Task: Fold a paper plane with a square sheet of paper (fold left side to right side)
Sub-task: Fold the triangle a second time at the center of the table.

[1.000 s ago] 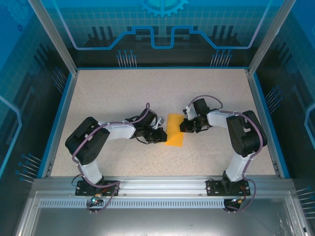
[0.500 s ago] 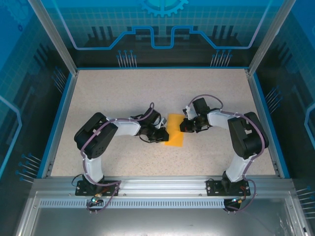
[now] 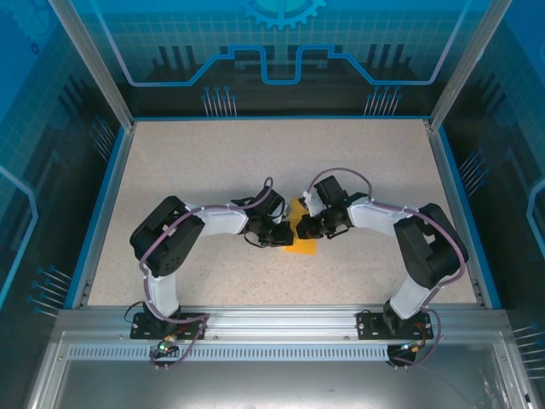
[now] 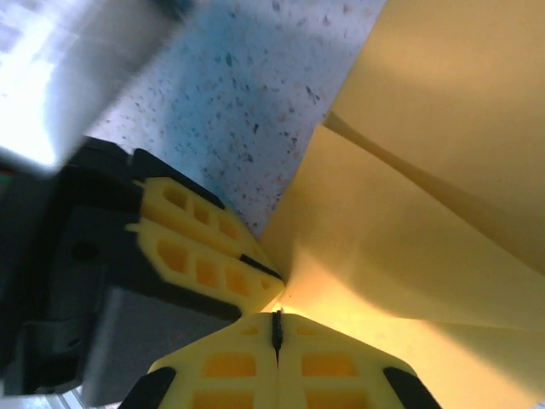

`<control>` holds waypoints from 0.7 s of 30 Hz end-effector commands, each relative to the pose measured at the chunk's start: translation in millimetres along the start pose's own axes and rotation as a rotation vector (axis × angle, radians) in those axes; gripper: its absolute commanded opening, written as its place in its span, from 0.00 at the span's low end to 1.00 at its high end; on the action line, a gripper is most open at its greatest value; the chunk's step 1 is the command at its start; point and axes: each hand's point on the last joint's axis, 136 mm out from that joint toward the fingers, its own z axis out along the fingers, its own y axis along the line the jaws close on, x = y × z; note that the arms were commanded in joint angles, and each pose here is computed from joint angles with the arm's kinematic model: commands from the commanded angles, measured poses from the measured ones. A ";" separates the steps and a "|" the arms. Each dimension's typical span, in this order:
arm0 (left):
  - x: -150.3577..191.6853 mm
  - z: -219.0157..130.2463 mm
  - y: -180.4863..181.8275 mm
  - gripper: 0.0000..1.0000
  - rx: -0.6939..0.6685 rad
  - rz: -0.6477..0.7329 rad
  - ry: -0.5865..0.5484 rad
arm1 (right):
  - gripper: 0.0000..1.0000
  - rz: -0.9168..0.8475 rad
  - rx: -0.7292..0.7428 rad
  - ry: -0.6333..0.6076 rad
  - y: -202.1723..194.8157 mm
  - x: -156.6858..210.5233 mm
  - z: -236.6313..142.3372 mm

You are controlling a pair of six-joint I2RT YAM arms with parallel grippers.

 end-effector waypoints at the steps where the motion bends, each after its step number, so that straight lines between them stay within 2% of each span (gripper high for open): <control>1: 27.3 13.3 35.6 0.13 -0.140 -0.033 0.083 | 0.04 0.025 -0.002 0.032 -0.1 1.9 10.5; 13: 28.9 15.6 39.2 0.12 -0.155 -0.040 0.087 | 0.04 0.047 0.058 0.075 -17.8 4.1 21.6; 21: 31.1 16.8 44.2 0.12 -0.174 -0.047 0.093 | 0.04 0.064 0.119 0.092 -37.7 1.0 14.9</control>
